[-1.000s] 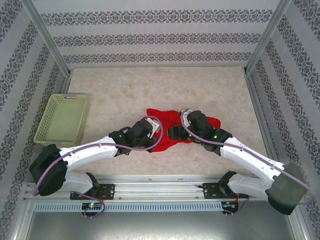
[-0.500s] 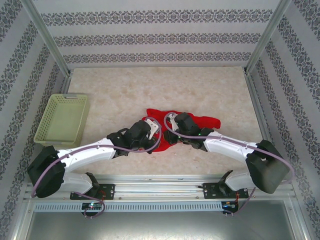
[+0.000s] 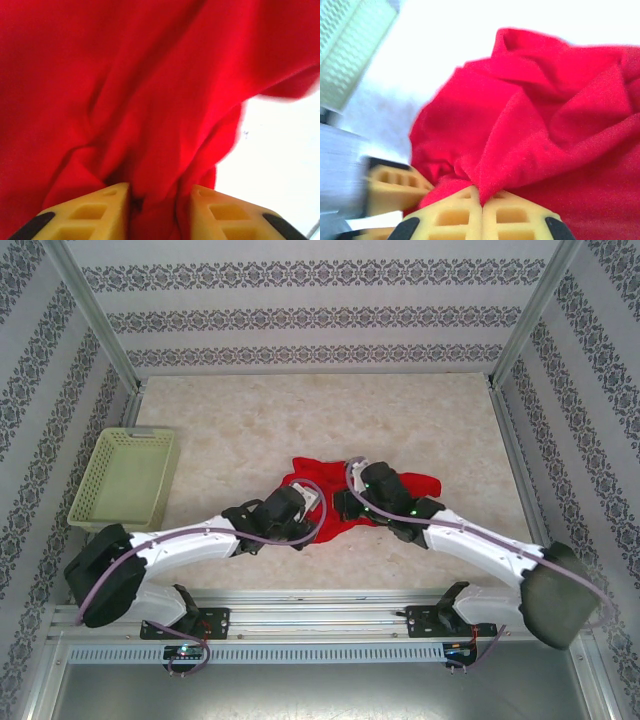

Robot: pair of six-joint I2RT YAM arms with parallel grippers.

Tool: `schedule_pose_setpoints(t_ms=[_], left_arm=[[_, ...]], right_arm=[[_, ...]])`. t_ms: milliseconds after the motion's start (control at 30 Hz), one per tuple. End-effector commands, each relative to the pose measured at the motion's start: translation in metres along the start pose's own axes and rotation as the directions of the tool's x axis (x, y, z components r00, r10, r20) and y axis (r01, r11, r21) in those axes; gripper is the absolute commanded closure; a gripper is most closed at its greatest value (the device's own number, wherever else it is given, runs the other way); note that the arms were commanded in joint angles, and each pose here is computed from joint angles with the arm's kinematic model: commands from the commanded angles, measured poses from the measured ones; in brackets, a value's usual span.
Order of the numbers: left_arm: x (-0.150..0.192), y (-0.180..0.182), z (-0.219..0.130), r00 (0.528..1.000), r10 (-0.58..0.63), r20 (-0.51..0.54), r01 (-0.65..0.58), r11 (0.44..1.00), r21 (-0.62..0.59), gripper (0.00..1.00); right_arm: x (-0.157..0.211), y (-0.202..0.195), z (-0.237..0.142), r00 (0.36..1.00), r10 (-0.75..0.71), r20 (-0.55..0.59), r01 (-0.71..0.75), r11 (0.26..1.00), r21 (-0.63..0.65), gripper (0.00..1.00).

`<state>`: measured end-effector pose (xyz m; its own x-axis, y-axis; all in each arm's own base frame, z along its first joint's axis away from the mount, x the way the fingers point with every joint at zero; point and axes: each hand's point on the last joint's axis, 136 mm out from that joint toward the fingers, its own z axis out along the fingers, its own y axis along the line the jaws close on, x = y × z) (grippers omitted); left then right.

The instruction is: Fold the inside-out t-shirt

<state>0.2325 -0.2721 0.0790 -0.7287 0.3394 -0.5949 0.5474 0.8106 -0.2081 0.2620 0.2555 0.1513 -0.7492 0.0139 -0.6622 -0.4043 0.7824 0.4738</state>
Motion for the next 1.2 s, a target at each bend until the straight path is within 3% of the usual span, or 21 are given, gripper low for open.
schedule_pose_setpoints(t_ms=[0,267,433,567,667,800,900,1167], left_arm=[[0.014,0.008,0.003,0.999,-0.022,-0.024,0.021,0.999,-0.032,0.71],[0.022,0.018,-0.005,1.000,-0.024,-0.014,0.023,0.998,-0.066,0.95],[0.035,0.021,-0.015,1.000,-0.007,-0.017,0.005,0.997,-0.077,0.99],[0.034,-0.017,-0.022,0.998,0.057,-0.004,-0.056,0.995,0.086,0.90],[0.023,-0.046,-0.030,0.989,0.142,0.030,-0.145,0.979,0.142,0.71],[-0.006,-0.048,-0.040,0.984,0.134,0.116,-0.148,0.982,0.116,0.48],[-0.030,-0.034,-0.045,0.982,0.086,0.168,-0.093,0.995,0.035,0.47],[-0.060,-0.014,-0.022,0.975,-0.051,0.217,0.054,0.999,-0.007,0.60]], right_arm=[[-0.013,-0.023,-0.015,0.990,0.129,0.052,-0.131,0.990,0.053,1.00],[-0.016,-0.049,-0.020,0.975,0.212,0.060,-0.217,0.970,0.105,1.00],[-0.027,-0.075,-0.032,0.948,0.302,0.103,-0.315,0.939,0.139,1.00],[-0.039,-0.060,-0.027,0.964,0.251,0.088,-0.259,0.961,0.094,1.00],[-0.041,-0.034,-0.016,0.978,0.200,0.052,-0.202,0.979,0.027,1.00],[-0.036,-0.011,-0.006,0.993,0.114,0.020,-0.114,0.993,-0.007,0.93],[-0.031,-0.007,-0.003,0.995,0.103,0.005,-0.103,0.995,-0.017,0.91],[-0.027,-0.001,-0.015,0.996,0.085,0.035,-0.084,0.995,-0.047,0.88]])
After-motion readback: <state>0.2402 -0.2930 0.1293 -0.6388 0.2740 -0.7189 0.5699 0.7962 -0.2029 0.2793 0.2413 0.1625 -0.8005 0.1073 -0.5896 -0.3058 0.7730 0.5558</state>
